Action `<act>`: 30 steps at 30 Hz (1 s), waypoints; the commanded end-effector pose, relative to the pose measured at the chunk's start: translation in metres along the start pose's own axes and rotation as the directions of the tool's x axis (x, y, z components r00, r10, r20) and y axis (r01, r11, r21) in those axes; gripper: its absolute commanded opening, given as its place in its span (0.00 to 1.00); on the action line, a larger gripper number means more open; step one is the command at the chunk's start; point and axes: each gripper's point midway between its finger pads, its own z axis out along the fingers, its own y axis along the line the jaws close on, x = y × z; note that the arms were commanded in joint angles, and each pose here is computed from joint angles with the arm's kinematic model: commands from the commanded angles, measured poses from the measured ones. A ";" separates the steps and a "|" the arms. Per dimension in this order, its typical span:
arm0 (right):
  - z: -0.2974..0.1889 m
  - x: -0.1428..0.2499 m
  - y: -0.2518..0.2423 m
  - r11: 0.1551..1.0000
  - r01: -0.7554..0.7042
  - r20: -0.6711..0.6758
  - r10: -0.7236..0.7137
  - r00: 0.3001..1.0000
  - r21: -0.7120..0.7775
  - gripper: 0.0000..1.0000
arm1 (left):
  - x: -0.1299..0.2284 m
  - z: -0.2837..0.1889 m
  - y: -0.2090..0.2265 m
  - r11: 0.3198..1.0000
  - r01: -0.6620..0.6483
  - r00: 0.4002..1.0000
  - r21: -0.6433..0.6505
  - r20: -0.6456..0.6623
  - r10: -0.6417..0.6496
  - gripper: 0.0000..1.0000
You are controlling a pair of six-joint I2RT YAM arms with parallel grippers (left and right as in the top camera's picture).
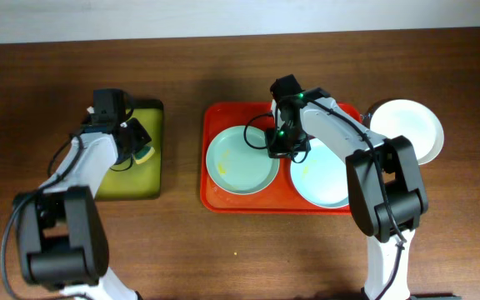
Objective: Clean dirty plates on tray and stack at the side
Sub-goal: 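Dip the sponge in water and bring it to the green plate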
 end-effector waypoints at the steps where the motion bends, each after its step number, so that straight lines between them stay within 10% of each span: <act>1: 0.011 0.010 -0.002 0.999 0.000 -0.032 0.001 0.999 0.032 0.04 | 0.006 0.024 0.010 0.999 -0.016 1.000 -0.046 -0.016 0.015 0.00; 12: 0.011 0.008 -0.001 1.000 0.001 -0.024 -0.001 1.000 0.029 0.04 | 0.029 0.051 0.036 0.972 -0.187 0.978 -0.140 -0.115 0.171 0.00; 19: 0.011 0.006 0.003 1.000 -0.016 -0.019 0.016 1.000 0.006 0.04 | -0.038 -0.085 -0.005 0.986 -0.165 0.973 0.002 0.164 0.163 0.00; 30: 0.011 0.006 0.004 1.000 -0.023 -0.021 0.023 1.000 -0.001 0.05 | 0.044 -0.117 -0.075 0.898 -0.311 0.942 0.312 -0.024 0.335 0.00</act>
